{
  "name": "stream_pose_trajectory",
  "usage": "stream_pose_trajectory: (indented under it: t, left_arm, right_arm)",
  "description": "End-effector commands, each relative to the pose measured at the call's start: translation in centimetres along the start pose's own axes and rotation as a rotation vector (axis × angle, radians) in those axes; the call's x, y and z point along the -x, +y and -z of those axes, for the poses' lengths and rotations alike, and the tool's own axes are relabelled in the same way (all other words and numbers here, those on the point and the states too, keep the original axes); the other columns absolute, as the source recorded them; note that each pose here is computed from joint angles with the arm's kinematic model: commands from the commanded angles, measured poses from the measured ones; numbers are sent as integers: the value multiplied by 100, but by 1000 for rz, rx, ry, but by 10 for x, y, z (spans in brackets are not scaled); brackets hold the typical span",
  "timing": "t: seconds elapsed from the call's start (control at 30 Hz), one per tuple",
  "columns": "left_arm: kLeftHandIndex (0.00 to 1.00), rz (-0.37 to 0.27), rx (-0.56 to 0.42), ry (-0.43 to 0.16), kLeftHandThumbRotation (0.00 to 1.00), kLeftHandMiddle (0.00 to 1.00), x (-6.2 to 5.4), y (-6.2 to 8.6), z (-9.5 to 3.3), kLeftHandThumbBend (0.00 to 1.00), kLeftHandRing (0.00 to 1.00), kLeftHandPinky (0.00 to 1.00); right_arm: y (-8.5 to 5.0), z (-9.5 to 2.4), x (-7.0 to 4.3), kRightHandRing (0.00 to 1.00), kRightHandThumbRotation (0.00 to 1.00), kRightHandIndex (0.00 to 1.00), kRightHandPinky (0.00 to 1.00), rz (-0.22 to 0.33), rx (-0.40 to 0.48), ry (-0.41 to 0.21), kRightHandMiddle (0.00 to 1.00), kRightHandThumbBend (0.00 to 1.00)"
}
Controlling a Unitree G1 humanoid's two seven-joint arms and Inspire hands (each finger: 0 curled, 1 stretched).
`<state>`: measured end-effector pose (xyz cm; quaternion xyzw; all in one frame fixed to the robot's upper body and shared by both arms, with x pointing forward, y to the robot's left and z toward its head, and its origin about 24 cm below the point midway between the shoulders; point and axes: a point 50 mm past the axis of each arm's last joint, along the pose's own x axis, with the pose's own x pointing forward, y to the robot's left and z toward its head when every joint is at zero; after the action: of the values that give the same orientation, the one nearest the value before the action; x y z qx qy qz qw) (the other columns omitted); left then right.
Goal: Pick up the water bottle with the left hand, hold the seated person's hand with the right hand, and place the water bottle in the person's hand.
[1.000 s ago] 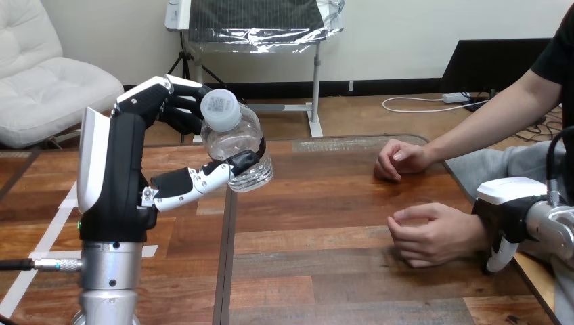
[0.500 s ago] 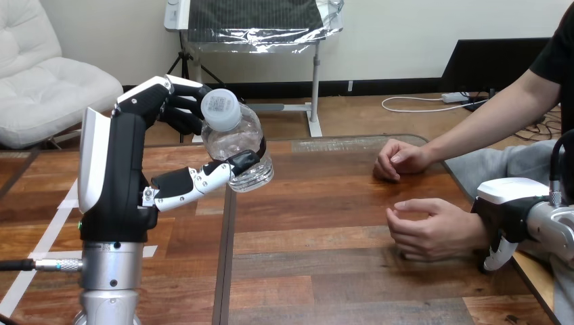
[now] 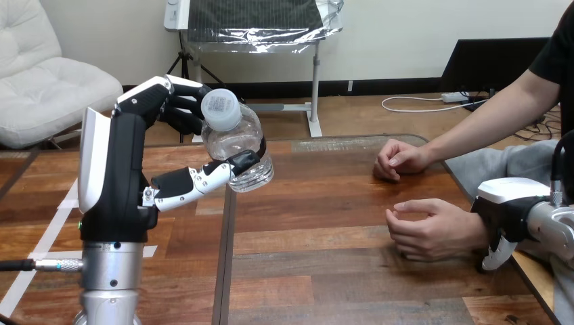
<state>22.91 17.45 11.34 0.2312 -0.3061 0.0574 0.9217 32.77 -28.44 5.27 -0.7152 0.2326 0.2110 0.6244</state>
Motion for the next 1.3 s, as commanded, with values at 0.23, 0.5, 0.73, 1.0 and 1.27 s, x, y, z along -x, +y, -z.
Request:
stream_pose_trajectory:
  t: [0.23, 0.5, 0.73, 1.0, 1.27]
  left_arm:
    - [50, -53, -4, -70, 0, 47, -16, 7, -8, 63, 43, 43]
    - [50, -56, -5, -68, 0, 47, -16, 6, -8, 64, 43, 44]
    - [50, -54, -5, -68, 0, 46, -17, 6, -9, 63, 43, 44]
    - [50, -51, -3, -74, 0, 46, -18, 5, -9, 63, 43, 43]
    - [50, -49, 1, -75, 0, 46, -20, 4, -9, 63, 43, 43]
  right_arm:
    - [-16, -6, 2, 42, 0, 55, 32, 121, -44, -45, 53, 72]
    - [-21, -3, 3, 40, 0, 55, 30, 156, -68, -41, 52, 72]
    - [-29, 0, 8, 37, 0, 52, 25, 217, -98, -58, 49, 73]
    - [-41, 1, 13, 36, 0, 49, 24, 255, -112, -62, 47, 73]
    - [-53, 2, 20, 39, 0, 51, 29, 292, -75, -74, 49, 73]
